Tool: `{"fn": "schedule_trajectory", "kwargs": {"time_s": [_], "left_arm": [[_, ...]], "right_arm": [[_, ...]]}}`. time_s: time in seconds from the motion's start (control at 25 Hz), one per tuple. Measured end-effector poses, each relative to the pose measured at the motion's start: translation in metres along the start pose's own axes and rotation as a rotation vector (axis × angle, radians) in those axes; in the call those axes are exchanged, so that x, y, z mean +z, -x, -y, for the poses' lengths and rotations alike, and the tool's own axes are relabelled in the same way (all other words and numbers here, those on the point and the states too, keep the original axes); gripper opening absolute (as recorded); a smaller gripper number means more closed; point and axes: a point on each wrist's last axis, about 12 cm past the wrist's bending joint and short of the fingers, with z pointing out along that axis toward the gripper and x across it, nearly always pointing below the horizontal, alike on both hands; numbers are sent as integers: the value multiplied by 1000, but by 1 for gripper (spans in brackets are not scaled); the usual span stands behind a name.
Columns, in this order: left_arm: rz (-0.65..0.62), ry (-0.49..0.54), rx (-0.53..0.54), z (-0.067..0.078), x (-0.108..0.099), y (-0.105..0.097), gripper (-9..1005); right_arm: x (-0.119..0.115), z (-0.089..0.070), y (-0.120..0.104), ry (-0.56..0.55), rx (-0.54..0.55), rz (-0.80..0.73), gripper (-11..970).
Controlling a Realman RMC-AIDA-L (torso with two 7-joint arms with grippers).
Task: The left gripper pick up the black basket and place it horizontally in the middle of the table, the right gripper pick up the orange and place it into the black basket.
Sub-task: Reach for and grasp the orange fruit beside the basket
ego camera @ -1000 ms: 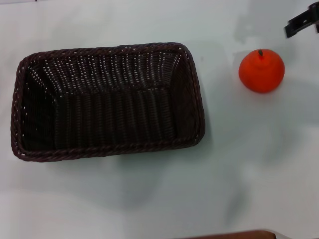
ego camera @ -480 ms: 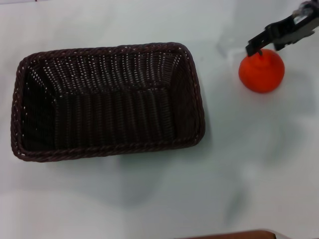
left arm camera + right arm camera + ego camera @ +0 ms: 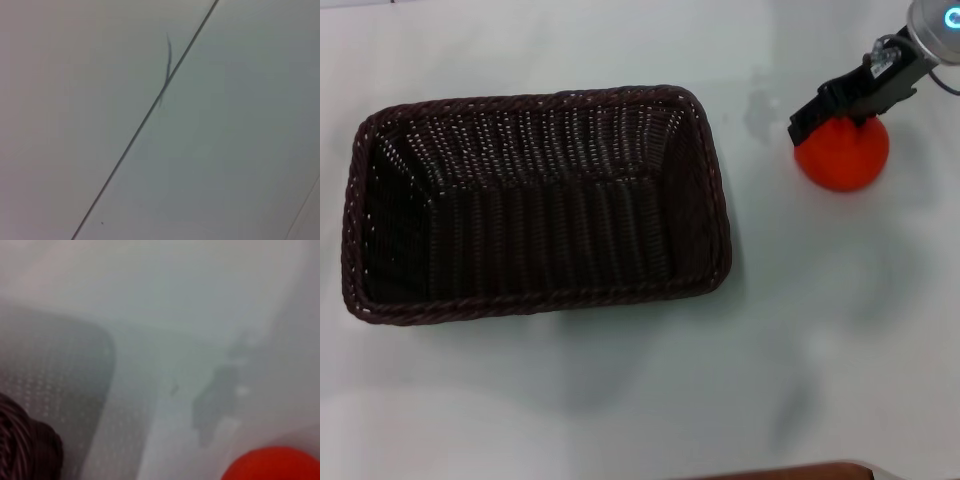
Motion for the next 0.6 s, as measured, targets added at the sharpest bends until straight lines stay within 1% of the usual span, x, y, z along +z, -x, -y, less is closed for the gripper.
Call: {"fn": "schedule_trajectory", "kwargs": {"time_s": [0.08,0.28,0.52,0.6], "left_arm": [[0,4,-2,-1,-1,-1,735],[4,14,-1,-2,-1,0,736],[7,15,-6,-2,-1,0,736],[6,16,-11,-3,-2,-1,736]], "right_arm": [[2,2,1,21,-6,31,844],[4,8,3,48,-41,73,767],[5,11,4,61,-65,70,523],[3,11,3,59,-64,52,462]]}}
